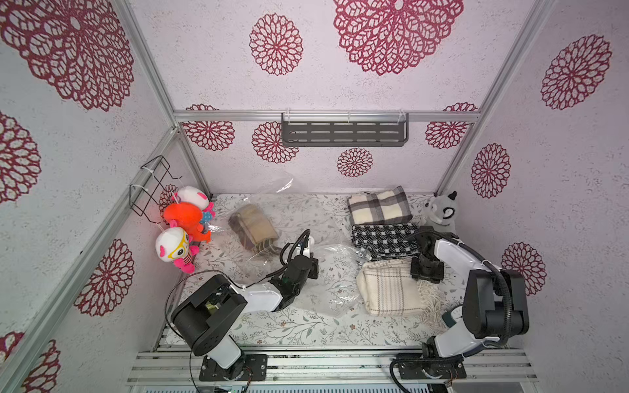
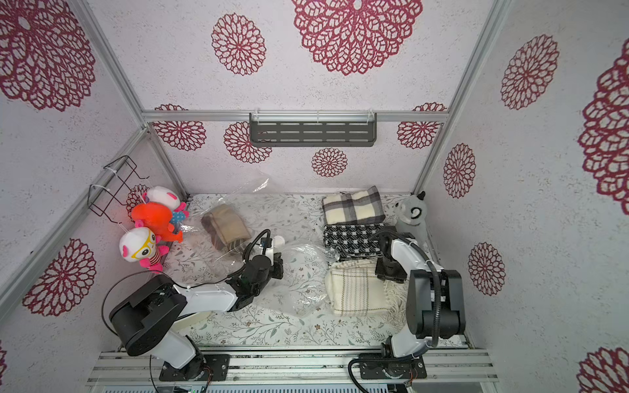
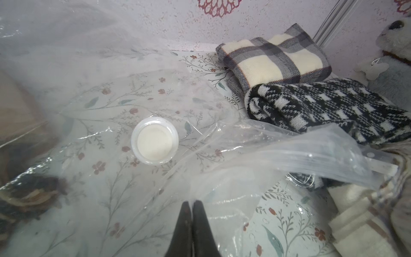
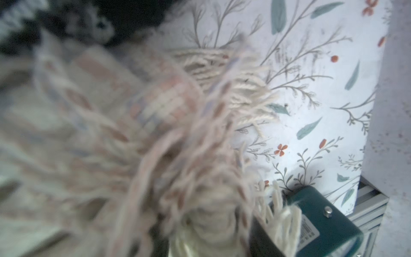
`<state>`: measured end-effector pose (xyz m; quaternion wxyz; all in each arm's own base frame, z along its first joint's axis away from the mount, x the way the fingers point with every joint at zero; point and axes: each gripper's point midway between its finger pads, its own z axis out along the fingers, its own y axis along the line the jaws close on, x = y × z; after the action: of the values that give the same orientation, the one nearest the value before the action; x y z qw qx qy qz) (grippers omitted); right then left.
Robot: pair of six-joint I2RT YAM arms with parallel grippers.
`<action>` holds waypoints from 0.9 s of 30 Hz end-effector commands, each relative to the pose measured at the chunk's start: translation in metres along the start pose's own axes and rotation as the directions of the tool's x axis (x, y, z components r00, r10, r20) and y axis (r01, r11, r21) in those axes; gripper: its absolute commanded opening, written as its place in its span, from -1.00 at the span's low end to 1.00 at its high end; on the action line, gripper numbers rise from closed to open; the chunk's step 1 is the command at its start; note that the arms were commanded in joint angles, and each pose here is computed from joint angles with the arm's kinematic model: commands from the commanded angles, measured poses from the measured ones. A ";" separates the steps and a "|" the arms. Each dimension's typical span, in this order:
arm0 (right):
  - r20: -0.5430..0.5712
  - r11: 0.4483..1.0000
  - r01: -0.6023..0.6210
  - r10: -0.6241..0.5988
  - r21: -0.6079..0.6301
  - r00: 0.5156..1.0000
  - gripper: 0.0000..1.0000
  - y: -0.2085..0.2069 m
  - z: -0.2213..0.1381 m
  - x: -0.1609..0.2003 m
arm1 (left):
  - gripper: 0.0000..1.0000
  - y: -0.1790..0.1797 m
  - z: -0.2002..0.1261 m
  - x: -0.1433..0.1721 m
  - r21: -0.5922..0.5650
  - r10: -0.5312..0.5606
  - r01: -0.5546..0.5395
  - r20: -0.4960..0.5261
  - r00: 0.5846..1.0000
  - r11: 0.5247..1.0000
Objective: Take the scarf out of the vacuum bag
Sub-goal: Take out the scarf from the vacuum bag.
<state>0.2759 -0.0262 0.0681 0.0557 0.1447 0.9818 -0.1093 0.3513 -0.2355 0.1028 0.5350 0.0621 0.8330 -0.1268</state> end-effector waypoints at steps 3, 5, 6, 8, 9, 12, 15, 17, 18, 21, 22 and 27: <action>0.213 0.999 -0.033 0.038 -0.030 0.976 0.35 0.000 -0.060 -0.022 | -1.00 0.018 -0.003 -0.016 -0.068 -0.008 0.009 0.020 1.000 0.998; 0.250 0.999 -0.046 0.048 -0.013 0.967 0.36 -0.008 -0.071 -0.024 | -1.00 0.022 -0.004 -0.023 -0.080 -0.015 0.017 0.030 0.999 0.997; 0.271 0.998 -0.064 0.059 0.009 0.961 0.43 -0.015 -0.076 -0.025 | -1.00 0.022 -0.004 -0.026 -0.087 -0.010 0.013 0.031 0.999 0.996; 0.304 0.995 -0.094 0.083 0.022 0.949 0.45 -0.022 -0.084 -0.025 | -1.00 0.020 -0.004 -0.033 -0.092 -0.004 0.007 0.031 1.000 0.996; 0.321 0.995 -0.099 0.093 0.003 0.942 0.45 -0.020 -0.089 -0.024 | -1.00 0.019 -0.003 -0.035 -0.088 -0.006 0.009 0.031 1.000 0.996; 0.381 0.977 -0.017 0.098 -0.212 0.919 0.40 0.026 -0.102 -0.017 | -1.00 0.016 -0.002 -0.039 -0.088 -0.004 0.007 0.031 1.000 0.996; 0.368 0.856 0.142 0.059 -0.496 0.928 0.27 0.102 -0.106 0.010 | -1.00 0.019 -0.002 -0.046 -0.113 0.000 0.004 0.037 0.999 0.994; 0.355 0.798 0.196 0.023 -0.570 0.935 0.22 0.133 -0.101 0.028 | -1.00 0.020 -0.004 -0.053 -0.124 0.005 0.000 0.041 0.999 0.992; 0.349 0.777 0.216 0.005 -0.591 0.937 0.21 0.145 -0.096 0.035 | -1.00 0.020 -0.005 -0.059 -0.129 0.007 0.000 0.046 0.999 0.992; 0.294 0.713 0.229 -0.034 -0.663 0.955 0.16 0.168 -0.074 0.055 | -1.00 0.023 -0.011 -0.075 -0.160 0.020 -0.009 0.066 0.998 0.987; 0.282 0.693 0.231 -0.042 -0.683 0.959 0.15 0.174 -0.066 0.060 | -1.00 0.024 -0.013 -0.081 -0.169 0.025 -0.013 0.072 0.997 0.986; 0.231 0.769 0.172 -0.032 -0.616 0.972 0.14 0.160 -0.021 0.065 | -1.00 0.032 -0.018 -0.106 -0.225 0.058 -0.038 0.083 0.995 0.974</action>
<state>0.2573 0.1438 0.0555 0.1965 0.0342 0.9612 0.1906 0.3798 -0.2191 0.1816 0.5642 0.0350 0.8220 -0.0685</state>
